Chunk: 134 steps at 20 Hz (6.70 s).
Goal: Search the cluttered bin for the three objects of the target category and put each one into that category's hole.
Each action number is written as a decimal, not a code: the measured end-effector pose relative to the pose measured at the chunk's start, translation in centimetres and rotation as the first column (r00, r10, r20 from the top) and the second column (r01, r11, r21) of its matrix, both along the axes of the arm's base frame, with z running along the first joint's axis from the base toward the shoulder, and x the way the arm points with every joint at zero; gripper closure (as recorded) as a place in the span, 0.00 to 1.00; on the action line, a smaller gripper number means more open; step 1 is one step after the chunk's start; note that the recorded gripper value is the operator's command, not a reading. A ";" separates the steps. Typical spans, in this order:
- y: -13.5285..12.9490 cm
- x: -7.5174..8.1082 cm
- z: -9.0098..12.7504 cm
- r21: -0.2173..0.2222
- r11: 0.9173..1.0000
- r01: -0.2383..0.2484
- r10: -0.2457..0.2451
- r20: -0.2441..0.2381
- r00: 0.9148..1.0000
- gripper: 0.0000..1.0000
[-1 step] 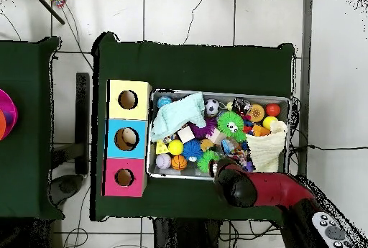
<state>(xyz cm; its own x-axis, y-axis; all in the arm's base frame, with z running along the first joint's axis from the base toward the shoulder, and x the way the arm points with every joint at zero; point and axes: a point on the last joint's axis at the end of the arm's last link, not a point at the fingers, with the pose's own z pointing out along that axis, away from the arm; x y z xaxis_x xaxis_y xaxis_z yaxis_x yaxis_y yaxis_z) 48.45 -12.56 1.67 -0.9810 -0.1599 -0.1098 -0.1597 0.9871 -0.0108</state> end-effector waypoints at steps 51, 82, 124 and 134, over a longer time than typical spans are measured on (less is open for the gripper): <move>-2.2 0.9 0.1 0.081 0.997 0.015 -0.011 -0.053 0.999 0.00; -4.5 -0.2 0.5 -0.076 0.993 -0.089 0.084 -0.060 0.995 0.00; -9.0 -5.2 -6.0 -0.116 0.987 -0.113 0.112 -0.013 0.994 0.00; -9.9 -4.7 -4.9 0.012 1.000 -0.012 0.011 0.088 0.996 0.00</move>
